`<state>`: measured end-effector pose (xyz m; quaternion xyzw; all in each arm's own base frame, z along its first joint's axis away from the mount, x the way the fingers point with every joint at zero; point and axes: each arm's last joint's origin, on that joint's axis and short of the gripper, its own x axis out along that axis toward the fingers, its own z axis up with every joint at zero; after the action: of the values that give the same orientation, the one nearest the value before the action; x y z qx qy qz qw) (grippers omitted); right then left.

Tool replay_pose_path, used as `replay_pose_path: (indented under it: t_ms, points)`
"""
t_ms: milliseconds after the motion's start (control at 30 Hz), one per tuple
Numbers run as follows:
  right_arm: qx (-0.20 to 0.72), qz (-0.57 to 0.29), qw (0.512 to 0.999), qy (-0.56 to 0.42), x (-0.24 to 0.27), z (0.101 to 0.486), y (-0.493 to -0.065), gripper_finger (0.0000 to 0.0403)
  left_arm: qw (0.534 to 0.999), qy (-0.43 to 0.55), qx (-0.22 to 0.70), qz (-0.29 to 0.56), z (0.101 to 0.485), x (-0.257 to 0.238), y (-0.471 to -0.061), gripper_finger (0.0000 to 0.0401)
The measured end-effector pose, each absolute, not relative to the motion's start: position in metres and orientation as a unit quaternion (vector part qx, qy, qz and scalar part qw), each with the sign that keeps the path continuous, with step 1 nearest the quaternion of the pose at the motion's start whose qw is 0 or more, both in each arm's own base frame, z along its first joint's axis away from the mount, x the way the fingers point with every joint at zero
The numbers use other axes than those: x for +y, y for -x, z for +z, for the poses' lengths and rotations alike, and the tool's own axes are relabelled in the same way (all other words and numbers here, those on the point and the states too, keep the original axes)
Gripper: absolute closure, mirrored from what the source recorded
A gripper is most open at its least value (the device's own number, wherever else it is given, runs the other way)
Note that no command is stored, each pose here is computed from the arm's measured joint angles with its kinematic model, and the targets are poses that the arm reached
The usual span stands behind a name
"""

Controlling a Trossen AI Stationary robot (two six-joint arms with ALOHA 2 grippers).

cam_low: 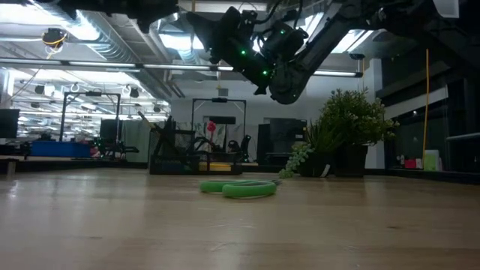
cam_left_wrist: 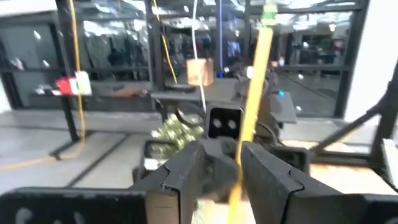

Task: Pick and place office supplies into organizer
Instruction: Put the yellow pencil into the black desk organizer

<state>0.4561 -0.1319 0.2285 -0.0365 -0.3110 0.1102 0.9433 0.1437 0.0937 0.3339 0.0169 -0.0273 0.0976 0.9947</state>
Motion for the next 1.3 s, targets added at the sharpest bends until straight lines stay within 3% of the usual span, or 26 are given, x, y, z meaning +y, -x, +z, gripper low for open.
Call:
replay_pose_path:
  t_ms: [600, 1300]
  points:
    - [-0.311, 0.114, 0.943, 0.040, -0.132, 0.229, -0.456, 0.0377, 0.998, 0.011, 0.013, 0.055, 0.317, 0.100, -0.168, 0.0264]
    - [-0.300, 0.112, 0.947, 0.036, -0.132, 0.227, -0.457, 0.0377, 0.998, -0.015, -0.036, 0.053, 0.327, 0.102, -0.171, 0.0255]
